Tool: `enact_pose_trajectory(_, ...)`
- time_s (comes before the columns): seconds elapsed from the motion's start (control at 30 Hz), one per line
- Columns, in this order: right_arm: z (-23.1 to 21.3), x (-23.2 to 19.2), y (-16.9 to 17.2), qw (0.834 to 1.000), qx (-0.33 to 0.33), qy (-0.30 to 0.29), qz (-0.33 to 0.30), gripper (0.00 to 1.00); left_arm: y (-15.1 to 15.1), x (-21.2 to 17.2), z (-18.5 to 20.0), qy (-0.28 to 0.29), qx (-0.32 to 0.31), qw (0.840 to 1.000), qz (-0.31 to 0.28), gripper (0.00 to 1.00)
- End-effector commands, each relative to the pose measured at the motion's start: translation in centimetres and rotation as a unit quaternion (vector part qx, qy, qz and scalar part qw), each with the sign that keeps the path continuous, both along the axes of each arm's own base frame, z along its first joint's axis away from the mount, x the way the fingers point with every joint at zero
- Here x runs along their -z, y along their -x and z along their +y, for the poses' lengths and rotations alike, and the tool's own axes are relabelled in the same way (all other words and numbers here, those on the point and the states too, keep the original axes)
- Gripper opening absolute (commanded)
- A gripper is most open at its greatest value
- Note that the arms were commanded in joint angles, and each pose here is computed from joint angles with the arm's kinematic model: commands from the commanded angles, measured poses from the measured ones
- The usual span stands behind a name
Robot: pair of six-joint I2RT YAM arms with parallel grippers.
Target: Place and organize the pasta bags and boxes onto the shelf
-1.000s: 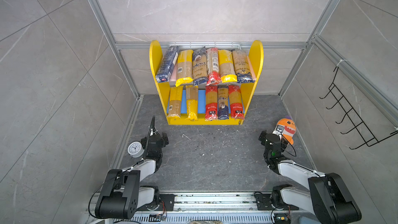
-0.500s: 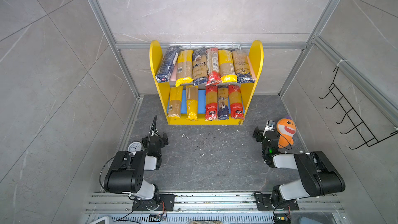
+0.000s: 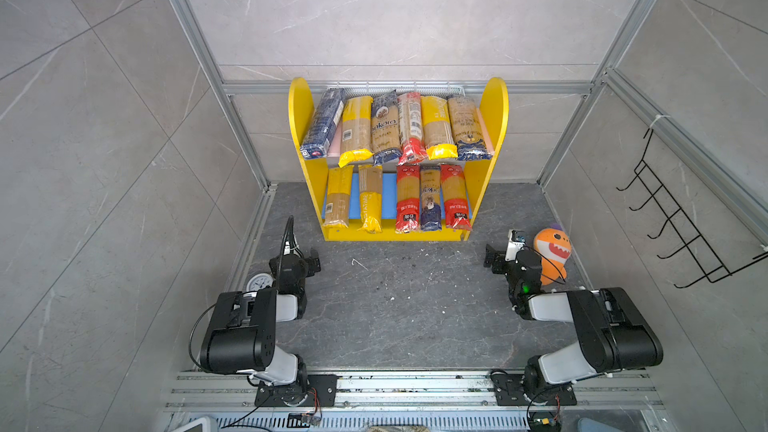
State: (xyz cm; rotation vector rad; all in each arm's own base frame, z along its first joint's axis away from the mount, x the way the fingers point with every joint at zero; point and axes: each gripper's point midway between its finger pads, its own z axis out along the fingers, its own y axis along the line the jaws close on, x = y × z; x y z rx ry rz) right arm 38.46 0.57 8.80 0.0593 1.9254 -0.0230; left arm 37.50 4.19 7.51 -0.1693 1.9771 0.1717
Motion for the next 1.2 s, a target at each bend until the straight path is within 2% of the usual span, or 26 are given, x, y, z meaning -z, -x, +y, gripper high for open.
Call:
enact_pose_trajectory(0.0, 0.6, -0.5, -0.5, 1.0, -0.022, 0.001, -0.005, 1.0, -0.8, -1.2, -0.2, 0.009, 0.006, 1.0, -0.021, 1.0)
enact_pose_trajectory(0.4, 0.3, -0.7, -0.5, 1.0, -0.014, 0.004, -0.008, 1.0, -0.7, -1.3, -0.4, 0.009, 0.012, 1.0, -0.024, 1.0)
enact_pose_trajectory(0.47, 0.7, -0.7, -0.5, 1.0, -0.029, -0.005, -0.007, 1.0, -0.9, -1.2, -3.7, 0.013, 0.117, 0.993, -0.02, 1.0)
enact_pose_trajectory(0.5, 0.7, -0.7, -0.6, 0.999, -0.034, -0.009, -0.006, 1.0, -0.9, -1.3, -3.8, 0.017, 0.122, 0.992, -0.02, 1.0)
enact_pose_trajectory(0.6, 0.7, -0.7, -0.6, 0.999, -0.037, -0.011, -0.007, 1.0, -1.0, -1.2, -3.2, 0.032, 0.114, 0.993, -0.019, 1.0)
enact_pose_trajectory(1.17, 0.6, -0.7, -0.5, 0.999, -0.037, -0.008, -0.007, 1.0, -1.0, -1.3, -3.1, 0.031, 0.111, 0.993, -0.02, 1.0)
